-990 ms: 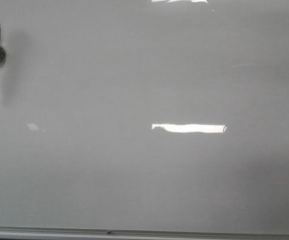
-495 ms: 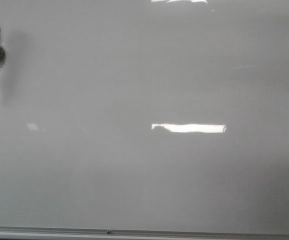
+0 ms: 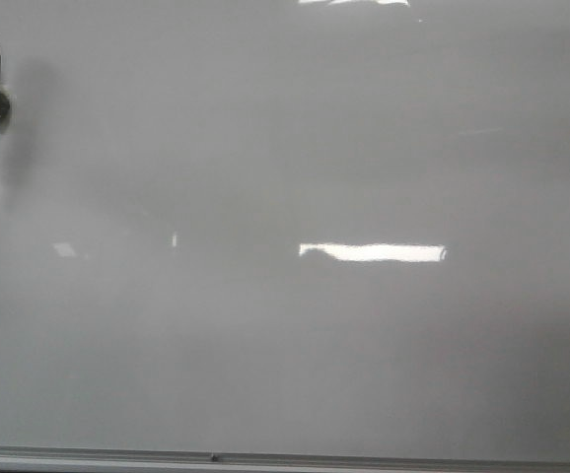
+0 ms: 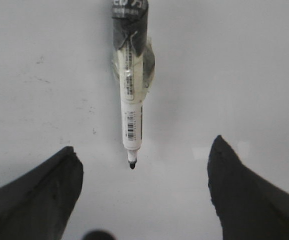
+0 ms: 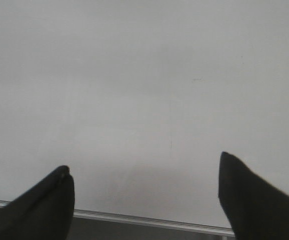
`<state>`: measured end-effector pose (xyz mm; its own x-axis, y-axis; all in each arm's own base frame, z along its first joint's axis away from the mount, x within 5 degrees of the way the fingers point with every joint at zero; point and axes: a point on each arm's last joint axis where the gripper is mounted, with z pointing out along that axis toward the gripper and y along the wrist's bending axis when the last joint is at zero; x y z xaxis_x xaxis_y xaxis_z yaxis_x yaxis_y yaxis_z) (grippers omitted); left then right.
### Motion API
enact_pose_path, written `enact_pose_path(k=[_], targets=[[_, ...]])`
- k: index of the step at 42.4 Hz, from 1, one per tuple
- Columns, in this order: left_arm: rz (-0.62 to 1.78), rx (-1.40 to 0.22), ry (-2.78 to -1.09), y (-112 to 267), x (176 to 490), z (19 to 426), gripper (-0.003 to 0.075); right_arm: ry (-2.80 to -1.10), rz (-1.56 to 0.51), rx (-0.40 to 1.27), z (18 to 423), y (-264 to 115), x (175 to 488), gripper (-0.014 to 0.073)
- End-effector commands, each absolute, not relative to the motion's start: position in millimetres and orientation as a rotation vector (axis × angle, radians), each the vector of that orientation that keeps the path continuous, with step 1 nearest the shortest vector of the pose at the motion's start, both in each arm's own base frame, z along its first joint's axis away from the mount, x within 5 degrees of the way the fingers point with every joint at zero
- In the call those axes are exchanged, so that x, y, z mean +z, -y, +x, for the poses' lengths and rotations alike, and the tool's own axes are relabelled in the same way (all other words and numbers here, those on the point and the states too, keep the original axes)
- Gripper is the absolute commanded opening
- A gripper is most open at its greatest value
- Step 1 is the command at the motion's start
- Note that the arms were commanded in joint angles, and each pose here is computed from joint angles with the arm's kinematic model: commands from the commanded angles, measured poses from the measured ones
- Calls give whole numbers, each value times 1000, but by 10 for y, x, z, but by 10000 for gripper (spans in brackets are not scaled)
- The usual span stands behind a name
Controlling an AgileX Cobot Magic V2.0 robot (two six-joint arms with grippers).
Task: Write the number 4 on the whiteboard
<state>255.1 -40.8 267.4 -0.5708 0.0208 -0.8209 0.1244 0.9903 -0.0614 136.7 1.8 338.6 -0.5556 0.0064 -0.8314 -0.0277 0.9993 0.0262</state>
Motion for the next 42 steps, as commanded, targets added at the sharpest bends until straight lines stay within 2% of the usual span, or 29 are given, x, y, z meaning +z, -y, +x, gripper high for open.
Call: enact_pose_path(k=[1,29,33,42], targets=[[84,-157,-2025,443,2837,2693,510,-2069,-16,37,1399,-12,3531,610],[81,-146,-2063,511,2525,3143,504,-2070,-16,36,1399,-12,3531,610],[82,-146,-2071,516,2528,3171,442,-2070,-16,36,1399,-12,3531,610],[82,-145,-2079,517,2501,3181,216,-2069,-16,36,1399,-12,3532,610]])
